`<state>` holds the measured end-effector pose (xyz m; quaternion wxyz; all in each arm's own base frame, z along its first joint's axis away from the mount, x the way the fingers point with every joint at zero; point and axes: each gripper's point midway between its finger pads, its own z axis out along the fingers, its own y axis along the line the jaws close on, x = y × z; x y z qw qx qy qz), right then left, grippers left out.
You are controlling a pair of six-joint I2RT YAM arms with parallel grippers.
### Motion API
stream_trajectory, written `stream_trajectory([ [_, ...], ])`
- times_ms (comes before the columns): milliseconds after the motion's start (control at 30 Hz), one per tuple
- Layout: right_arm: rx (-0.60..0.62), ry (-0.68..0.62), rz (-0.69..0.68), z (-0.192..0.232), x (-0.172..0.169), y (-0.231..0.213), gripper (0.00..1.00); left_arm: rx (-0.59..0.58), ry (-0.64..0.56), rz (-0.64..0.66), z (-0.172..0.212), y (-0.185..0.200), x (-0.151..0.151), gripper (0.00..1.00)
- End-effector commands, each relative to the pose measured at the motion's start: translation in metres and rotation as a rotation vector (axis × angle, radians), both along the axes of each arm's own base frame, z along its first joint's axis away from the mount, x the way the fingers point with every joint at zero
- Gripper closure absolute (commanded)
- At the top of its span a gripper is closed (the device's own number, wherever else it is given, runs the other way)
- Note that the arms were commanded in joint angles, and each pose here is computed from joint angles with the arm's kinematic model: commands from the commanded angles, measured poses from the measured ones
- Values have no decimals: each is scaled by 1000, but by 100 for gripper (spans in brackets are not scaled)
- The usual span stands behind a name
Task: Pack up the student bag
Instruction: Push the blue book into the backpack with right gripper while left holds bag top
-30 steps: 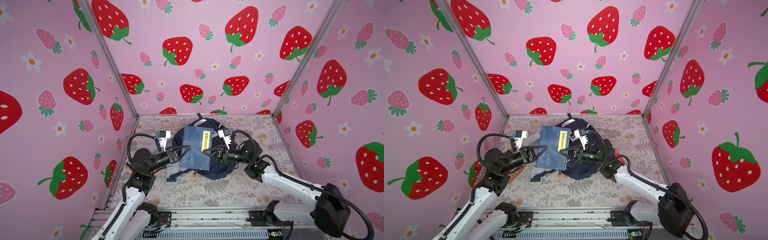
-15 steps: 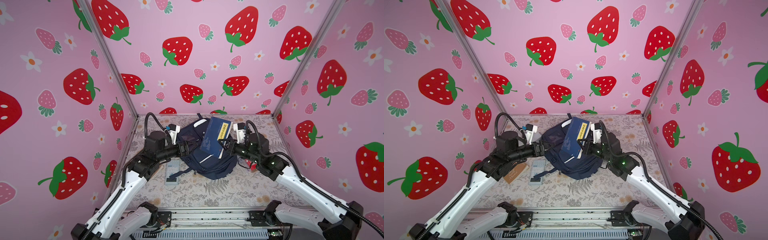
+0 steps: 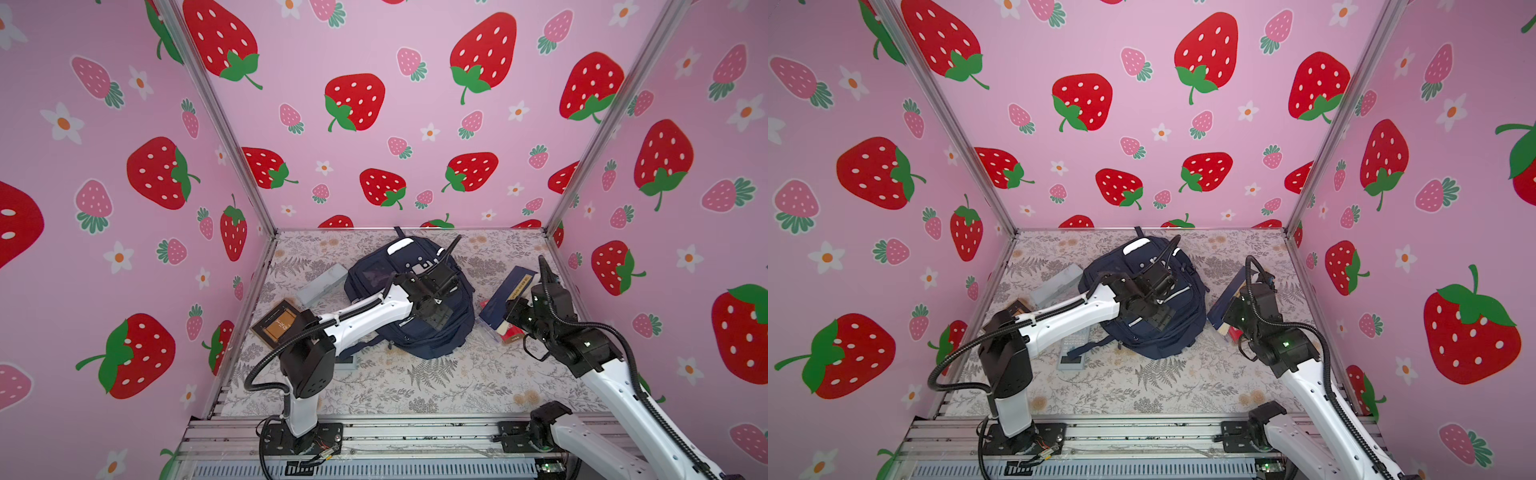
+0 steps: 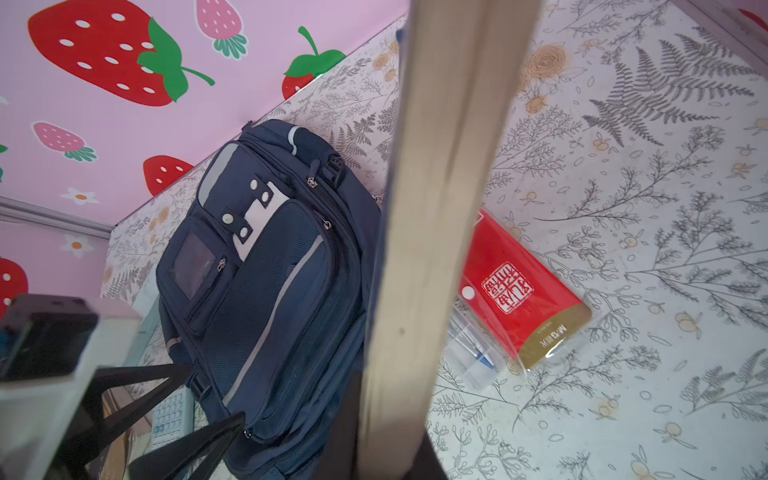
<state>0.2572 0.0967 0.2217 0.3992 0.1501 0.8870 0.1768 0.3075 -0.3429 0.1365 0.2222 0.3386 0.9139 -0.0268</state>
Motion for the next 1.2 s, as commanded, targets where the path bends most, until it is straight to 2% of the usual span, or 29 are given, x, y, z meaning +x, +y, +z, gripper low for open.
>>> stream_trajectory([
  [0,18,-1,6,3,-4,-3,100,124,-46,-35,3,10,12,24],
  [233,47,2,22,-2,-7,-1,100,155,30,-79,-39,-11,7,40],
  [333,47,4,22,-3,-7,-1,100,139,58,-85,-46,-17,3,45],
  [500,52,-2,25,-1,-5,0,100,56,65,-95,-40,-26,-6,46],
  [533,55,-3,23,-1,-5,0,100,61,61,-93,-43,-25,-5,52],
  [633,76,-6,40,0,-4,5,100,109,42,-74,-47,-19,2,85],
  [733,76,-15,52,3,-3,7,100,103,-31,-49,-29,-15,11,100],
  [767,79,-22,60,4,-3,8,100,88,-62,-41,-17,-14,14,100],
  [867,113,-45,117,12,-2,20,100,-10,-145,-18,27,-10,17,100],
  [1000,167,-65,197,16,-2,36,100,-253,-181,-35,83,-8,11,100],
  [1167,261,-77,277,17,-8,54,100,-540,-83,-69,115,-2,2,100],
])
